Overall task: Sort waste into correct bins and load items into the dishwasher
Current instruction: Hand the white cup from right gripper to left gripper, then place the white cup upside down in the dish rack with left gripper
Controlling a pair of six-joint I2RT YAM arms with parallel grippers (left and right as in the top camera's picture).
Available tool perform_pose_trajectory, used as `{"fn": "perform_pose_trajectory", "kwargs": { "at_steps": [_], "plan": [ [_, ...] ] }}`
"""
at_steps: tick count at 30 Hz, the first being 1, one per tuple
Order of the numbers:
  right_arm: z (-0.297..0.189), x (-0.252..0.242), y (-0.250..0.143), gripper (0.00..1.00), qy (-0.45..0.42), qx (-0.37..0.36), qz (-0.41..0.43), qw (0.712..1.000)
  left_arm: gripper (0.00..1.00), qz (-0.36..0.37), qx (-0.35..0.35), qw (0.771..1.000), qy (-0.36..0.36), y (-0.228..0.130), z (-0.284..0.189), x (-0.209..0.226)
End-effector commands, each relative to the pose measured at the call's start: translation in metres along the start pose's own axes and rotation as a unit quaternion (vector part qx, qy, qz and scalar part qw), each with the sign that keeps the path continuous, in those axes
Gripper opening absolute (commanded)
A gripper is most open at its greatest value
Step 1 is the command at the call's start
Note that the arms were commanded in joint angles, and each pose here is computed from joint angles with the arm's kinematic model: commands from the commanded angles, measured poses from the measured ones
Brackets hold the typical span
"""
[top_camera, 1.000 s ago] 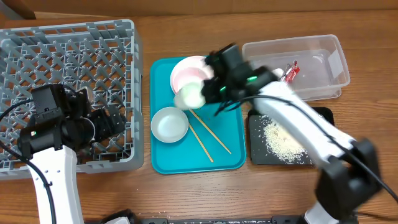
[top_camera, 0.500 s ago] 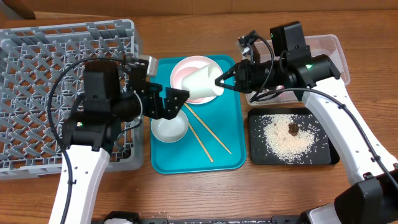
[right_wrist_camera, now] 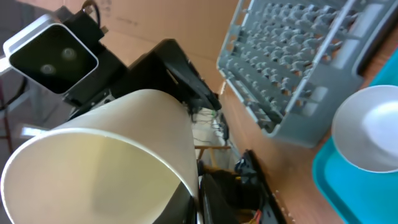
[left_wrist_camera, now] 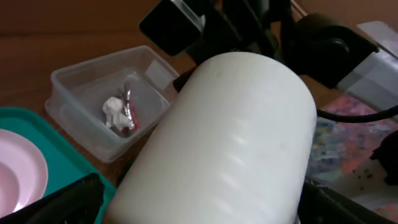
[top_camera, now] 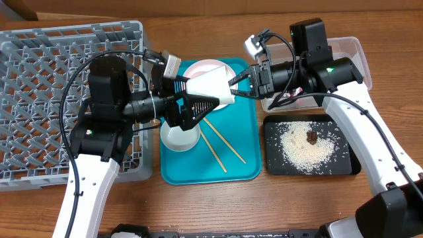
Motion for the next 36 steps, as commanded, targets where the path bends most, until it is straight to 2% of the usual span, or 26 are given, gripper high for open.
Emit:
{"fn": "perform_pose_trajectory", "kwargs": {
  "at_steps": [1, 7, 12, 17, 19, 21, 22, 23, 24, 26, 27, 29, 30, 31, 32, 33, 34, 35, 36],
  "plan": [
    [0.002, 0.010, -0.002, 0.04, 0.036, 0.008, -0.004, 0.999, 0.98, -0.002, 0.005, 0.999, -0.037, 0.005, 0.000, -0.014],
    [0.002, 0.010, -0.002, 0.04, 0.036, 0.008, -0.004, 0.999, 0.84, 0.016, 0.008, 0.998, -0.061, 0.006, 0.000, -0.021],
    [0.002, 0.010, -0.003, 0.04, 0.037, 0.009, -0.003, 0.999, 0.64, 0.017, 0.008, 0.998, -0.062, 0.007, 0.000, -0.022],
    [0.002, 0.010, -0.003, 0.04, 0.037, 0.009, -0.003, 0.999, 0.59, 0.018, 0.008, 0.998, -0.061, 0.007, 0.000, -0.022],
    [0.002, 0.010, -0.003, 0.04, 0.037, 0.009, -0.003, 0.999, 0.53, 0.018, 0.005, 0.998, -0.057, 0.007, 0.000, -0.021],
    [0.002, 0.010, -0.003, 0.16, 0.036, 0.009, -0.003, 0.999, 0.49, 0.009, -0.004, 0.999, -0.032, 0.008, 0.000, -0.014],
    [0.002, 0.010, -0.003, 0.22, 0.036, 0.009, -0.005, 0.999, 0.42, 0.005, -0.012, 1.000, -0.002, 0.008, 0.000, -0.006],
    [0.000, 0.005, -0.002, 0.42, 0.019, 0.004, -0.003, 1.000, 0.35, -0.004, -0.020, 0.999, 0.049, 0.006, -0.002, 0.008],
    [-0.002, -0.003, -0.002, 0.58, -0.017, -0.001, 0.007, 1.000, 0.32, -0.007, -0.022, 0.997, 0.079, 0.004, -0.005, 0.017],
    [-0.008, -0.026, -0.005, 0.65, -0.114, -0.010, 0.032, 0.993, 0.26, -0.016, -0.026, 0.994, 0.100, 0.004, -0.013, 0.026],
    [-0.019, -0.045, -0.009, 0.66, -0.194, -0.013, 0.049, 0.980, 0.22, -0.022, -0.029, 0.993, 0.111, 0.003, -0.019, 0.032],
    [-0.041, -0.070, -0.017, 0.66, -0.313, -0.016, 0.078, 0.946, 0.21, -0.045, -0.042, 0.986, 0.154, 0.002, -0.034, 0.044],
    [-0.056, -0.080, -0.022, 0.67, -0.365, -0.012, 0.088, 0.927, 0.20, -0.054, -0.051, 0.979, 0.192, 0.000, -0.045, 0.052],
    [-0.083, -0.085, -0.030, 0.69, -0.424, -0.004, 0.102, 0.900, 0.20, -0.075, -0.069, 0.961, 0.258, -0.004, -0.063, 0.062],
    [-0.111, -0.082, -0.037, 0.69, -0.473, 0.000, 0.108, 0.874, 0.19, -0.093, -0.090, 0.933, 0.336, -0.010, -0.086, 0.068],
    [-0.124, -0.080, -0.041, 0.69, -0.498, -0.001, 0.112, 0.860, 0.17, -0.104, -0.099, 0.913, 0.381, -0.015, -0.101, 0.069],
    [-0.154, -0.072, -0.049, 0.70, -0.551, -0.012, 0.126, 0.825, 0.15, -0.123, -0.107, 0.880, 0.447, -0.024, -0.121, 0.072],
    [-0.165, -0.068, -0.053, 0.70, -0.567, -0.019, 0.134, 0.813, 0.12, -0.131, -0.107, 0.864, 0.474, -0.029, -0.128, 0.074],
    [-0.185, -0.059, -0.062, 0.71, -0.589, -0.028, 0.146, 0.795, 0.06, -0.153, -0.104, 0.825, 0.534, -0.040, -0.145, 0.081]
  ]
}}
Point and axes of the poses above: each gripper's point midway between its finger pads, its own z axis out along the fingers, its own x axis along the line the jaws close on, y = z × x, the point moved 6 cm from there along -z, back along the fingers, and after that the axes turned 13 degrees about -z, right-handed, at the moved point
